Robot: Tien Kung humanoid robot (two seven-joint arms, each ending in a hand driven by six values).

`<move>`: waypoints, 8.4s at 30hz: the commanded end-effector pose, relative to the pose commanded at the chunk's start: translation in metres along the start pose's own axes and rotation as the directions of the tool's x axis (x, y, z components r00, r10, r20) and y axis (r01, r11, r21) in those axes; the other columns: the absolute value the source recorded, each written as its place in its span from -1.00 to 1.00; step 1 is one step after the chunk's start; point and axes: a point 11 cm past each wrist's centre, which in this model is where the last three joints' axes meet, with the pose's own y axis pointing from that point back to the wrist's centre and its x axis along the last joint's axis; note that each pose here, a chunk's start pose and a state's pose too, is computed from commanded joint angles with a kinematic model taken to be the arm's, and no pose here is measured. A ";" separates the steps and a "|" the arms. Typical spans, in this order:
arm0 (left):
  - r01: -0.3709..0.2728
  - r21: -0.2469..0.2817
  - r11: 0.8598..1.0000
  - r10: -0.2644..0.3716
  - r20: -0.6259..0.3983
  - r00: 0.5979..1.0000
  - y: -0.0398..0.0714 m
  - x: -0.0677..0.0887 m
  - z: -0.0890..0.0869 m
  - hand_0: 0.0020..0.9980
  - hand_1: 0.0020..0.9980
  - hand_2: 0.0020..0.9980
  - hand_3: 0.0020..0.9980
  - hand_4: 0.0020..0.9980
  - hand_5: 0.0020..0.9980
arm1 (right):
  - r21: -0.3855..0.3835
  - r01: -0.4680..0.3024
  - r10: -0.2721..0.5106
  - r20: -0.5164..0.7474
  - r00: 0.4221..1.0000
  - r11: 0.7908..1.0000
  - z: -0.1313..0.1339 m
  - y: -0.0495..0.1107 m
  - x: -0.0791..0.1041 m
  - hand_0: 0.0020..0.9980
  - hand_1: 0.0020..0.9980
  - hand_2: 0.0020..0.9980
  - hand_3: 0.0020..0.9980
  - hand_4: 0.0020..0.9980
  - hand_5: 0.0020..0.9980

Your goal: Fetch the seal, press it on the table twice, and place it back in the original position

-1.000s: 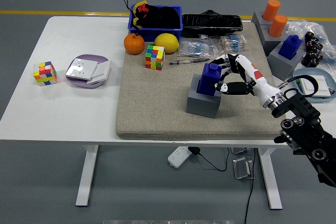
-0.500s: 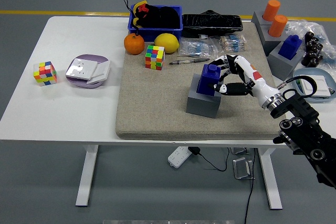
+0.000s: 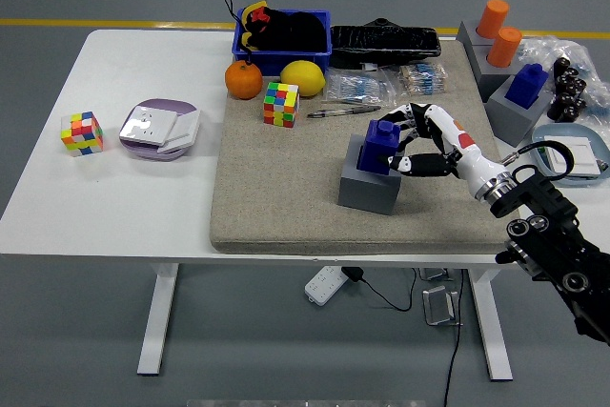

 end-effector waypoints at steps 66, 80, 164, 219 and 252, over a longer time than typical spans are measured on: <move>0.001 0.002 1.000 -0.001 0.000 1.000 0.000 0.000 -0.001 0.63 0.63 0.57 0.67 0.59 -0.20 | -0.023 -0.129 0.129 0.030 0.991 0.991 0.010 0.043 0.071 0.94 0.91 0.90 0.91 1.00 -0.19; -0.004 0.001 1.000 0.004 -0.004 1.000 0.000 0.002 -0.001 0.63 0.63 0.58 0.67 0.59 -0.20 | -0.124 -0.382 0.388 0.031 0.921 0.916 0.041 0.111 0.152 0.75 0.68 0.64 0.62 1.00 -0.30; -0.017 0.012 1.000 0.017 0.004 1.000 0.000 0.004 -0.003 0.62 0.63 0.57 0.67 0.57 -0.19 | -0.184 -0.622 0.632 -0.003 0.775 0.762 0.051 0.193 0.206 0.59 0.30 0.28 0.27 0.88 -0.60; -0.019 -0.014 1.000 0.019 -0.015 1.000 0.002 0.005 0.010 0.62 0.63 0.57 0.67 0.57 -0.20 | -0.158 -0.625 0.633 0.005 0.774 0.765 0.041 0.182 0.212 0.58 0.28 0.27 0.25 0.83 -0.63; -0.018 -0.019 1.000 0.018 -0.009 1.000 0.002 0.005 0.012 0.62 0.63 0.57 0.67 0.57 -0.20 | -0.154 -0.618 0.626 0.003 0.780 0.771 0.039 0.180 0.210 0.58 0.28 0.26 0.25 0.81 -0.64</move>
